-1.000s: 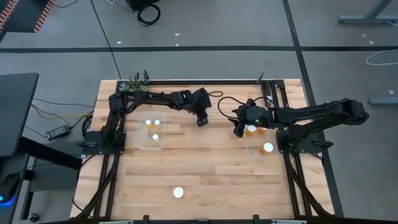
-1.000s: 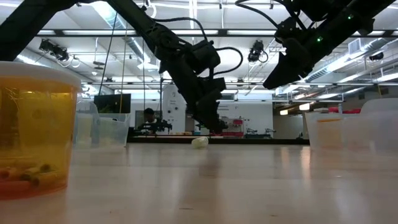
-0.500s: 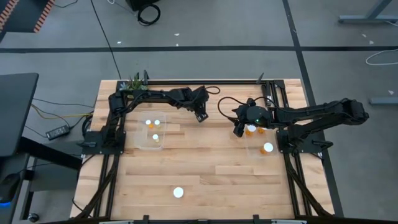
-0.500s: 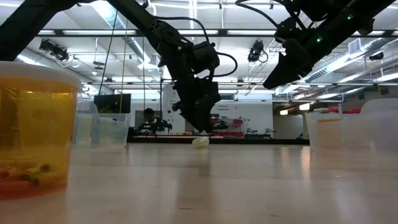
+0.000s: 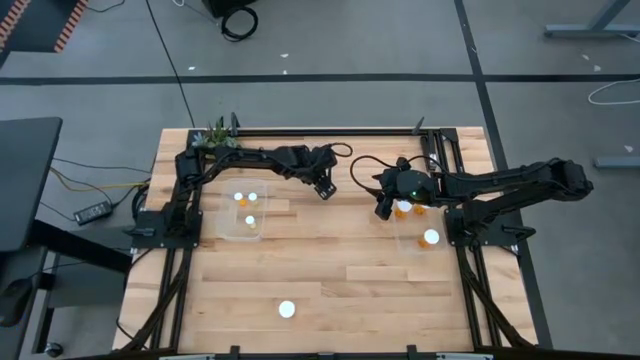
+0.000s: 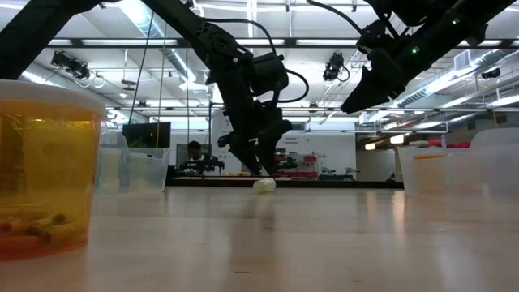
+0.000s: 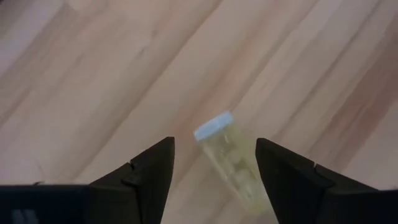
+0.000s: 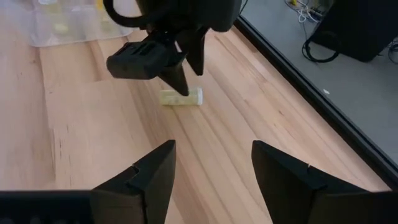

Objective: Pick and place medicine bottles into bin by pill shape (circle, oval)
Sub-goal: Put the yellow pill bottle into the left transparent bin

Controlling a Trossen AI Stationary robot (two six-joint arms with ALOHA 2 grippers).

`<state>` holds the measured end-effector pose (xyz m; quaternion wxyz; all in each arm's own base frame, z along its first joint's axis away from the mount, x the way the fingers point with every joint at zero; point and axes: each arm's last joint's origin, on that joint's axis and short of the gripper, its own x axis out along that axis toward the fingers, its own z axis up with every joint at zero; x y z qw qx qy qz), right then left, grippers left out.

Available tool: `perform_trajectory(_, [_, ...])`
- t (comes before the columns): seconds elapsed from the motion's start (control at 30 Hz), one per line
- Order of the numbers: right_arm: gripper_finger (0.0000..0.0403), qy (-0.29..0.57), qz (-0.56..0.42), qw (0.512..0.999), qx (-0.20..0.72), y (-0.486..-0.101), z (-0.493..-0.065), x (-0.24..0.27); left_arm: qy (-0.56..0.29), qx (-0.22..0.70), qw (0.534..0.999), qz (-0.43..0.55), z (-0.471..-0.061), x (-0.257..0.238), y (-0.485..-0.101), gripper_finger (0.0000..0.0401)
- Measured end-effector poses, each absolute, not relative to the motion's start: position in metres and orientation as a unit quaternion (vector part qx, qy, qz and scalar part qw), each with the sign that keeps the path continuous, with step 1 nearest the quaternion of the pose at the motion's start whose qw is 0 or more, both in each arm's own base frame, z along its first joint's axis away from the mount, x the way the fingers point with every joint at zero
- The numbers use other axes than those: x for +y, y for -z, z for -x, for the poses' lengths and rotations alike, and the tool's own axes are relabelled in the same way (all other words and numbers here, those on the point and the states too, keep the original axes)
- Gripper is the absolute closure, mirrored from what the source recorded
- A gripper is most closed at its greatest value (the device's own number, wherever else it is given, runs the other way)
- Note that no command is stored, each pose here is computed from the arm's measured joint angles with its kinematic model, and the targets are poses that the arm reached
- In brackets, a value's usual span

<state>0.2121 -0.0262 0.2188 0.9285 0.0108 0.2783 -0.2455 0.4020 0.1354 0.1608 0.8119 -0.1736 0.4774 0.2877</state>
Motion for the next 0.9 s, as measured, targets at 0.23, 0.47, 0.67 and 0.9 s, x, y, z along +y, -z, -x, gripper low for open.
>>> perform_trajectory(0.23, [0.0185,0.234,-0.006,0.931,0.281,-0.219,-0.212,-0.026,-0.31,0.489,0.79,0.203,-0.397,0.131,-0.15,0.0177])
perform_trajectory(0.47, [0.0185,0.214,0.01,0.934,0.285,-0.219,-0.213,-0.025,-0.311,0.499,0.786,0.192,-0.4,0.114,-0.15,0.0194])
perform_trajectory(0.67, [0.0185,0.199,0.035,0.937,0.284,-0.22,-0.214,-0.025,-0.303,0.535,0.773,0.155,-0.394,0.111,-0.147,0.0206])
perform_trajectory(0.9, [0.0185,0.184,0.05,0.939,0.287,-0.22,-0.214,-0.025,-0.245,0.569,0.782,0.073,-0.394,0.111,-0.149,0.0208])
